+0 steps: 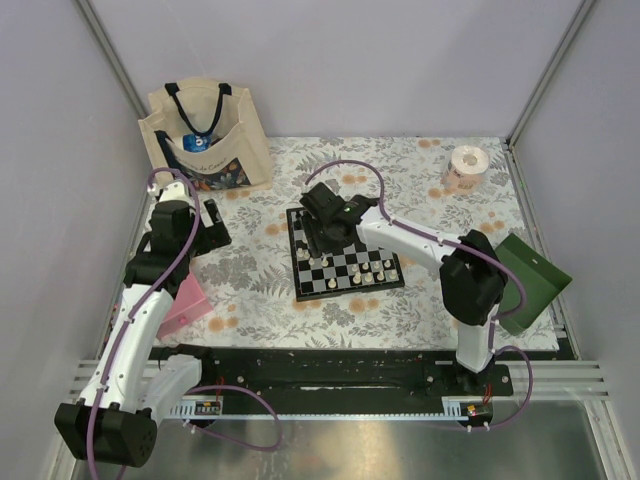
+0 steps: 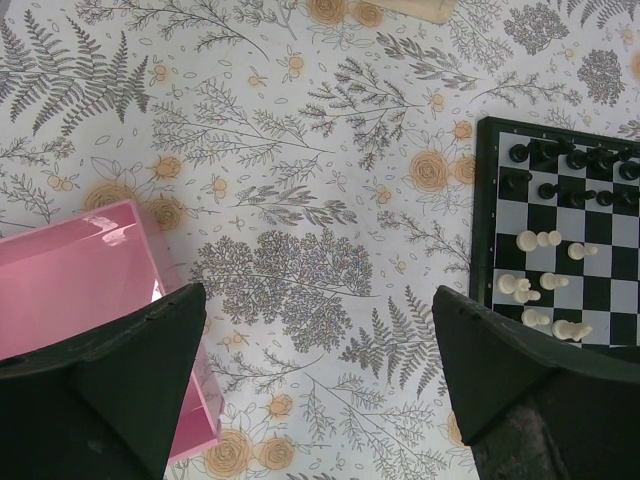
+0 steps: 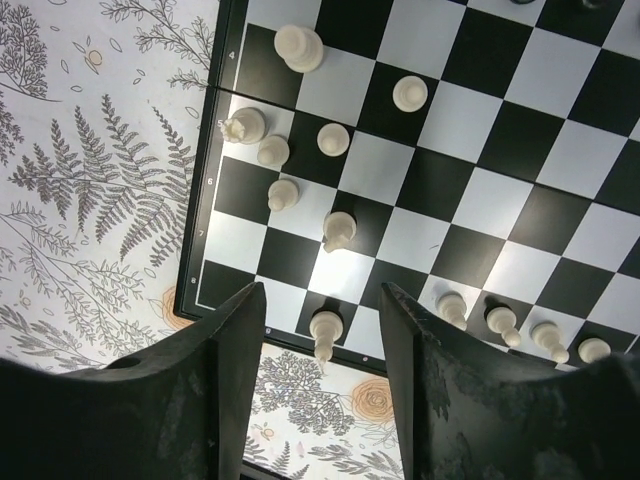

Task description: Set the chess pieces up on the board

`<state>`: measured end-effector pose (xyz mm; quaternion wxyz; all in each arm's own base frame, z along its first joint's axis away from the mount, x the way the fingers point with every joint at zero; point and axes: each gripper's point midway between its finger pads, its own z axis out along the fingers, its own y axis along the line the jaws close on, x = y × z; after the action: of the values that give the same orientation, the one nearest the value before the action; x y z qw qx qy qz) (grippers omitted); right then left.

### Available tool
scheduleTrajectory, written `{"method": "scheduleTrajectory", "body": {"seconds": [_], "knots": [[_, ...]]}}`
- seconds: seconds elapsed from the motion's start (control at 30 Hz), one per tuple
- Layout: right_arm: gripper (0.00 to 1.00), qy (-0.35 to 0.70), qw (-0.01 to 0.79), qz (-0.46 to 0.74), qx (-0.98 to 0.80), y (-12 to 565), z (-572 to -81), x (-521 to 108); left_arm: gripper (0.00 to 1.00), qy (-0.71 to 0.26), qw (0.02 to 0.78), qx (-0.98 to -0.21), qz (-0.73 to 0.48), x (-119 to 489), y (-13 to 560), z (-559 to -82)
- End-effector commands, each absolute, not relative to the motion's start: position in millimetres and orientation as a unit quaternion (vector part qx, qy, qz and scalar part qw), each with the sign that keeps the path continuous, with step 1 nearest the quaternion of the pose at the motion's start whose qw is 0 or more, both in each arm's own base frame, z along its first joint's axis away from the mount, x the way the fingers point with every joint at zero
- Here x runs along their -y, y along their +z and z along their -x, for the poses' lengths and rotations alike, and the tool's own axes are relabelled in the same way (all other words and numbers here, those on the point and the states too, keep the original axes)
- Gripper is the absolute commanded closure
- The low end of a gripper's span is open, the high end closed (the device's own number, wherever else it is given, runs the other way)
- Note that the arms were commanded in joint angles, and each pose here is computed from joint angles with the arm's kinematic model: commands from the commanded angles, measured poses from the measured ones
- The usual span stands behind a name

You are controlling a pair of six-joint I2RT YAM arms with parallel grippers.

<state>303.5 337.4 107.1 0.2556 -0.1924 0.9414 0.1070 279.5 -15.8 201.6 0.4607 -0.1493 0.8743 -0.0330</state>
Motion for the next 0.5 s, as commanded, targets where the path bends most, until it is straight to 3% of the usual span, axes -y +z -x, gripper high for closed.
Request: {"method": "scheduleTrajectory", "body": {"seconds": [0.0, 0.47], "knots": [[0.43, 0.122, 0.244, 0.157, -0.949, 109.0, -309.1, -336.6, 0.01, -0.047, 0.483, -0.864, 0.137, 19.9, 214.4, -283.1], [0.48, 0.11, 0.205, 0.136, -0.963, 74.5, -303.9, -335.4, 0.01, -0.048, 0.482, -0.865, 0.135, 20.5, 212.8, -282.4]]}}
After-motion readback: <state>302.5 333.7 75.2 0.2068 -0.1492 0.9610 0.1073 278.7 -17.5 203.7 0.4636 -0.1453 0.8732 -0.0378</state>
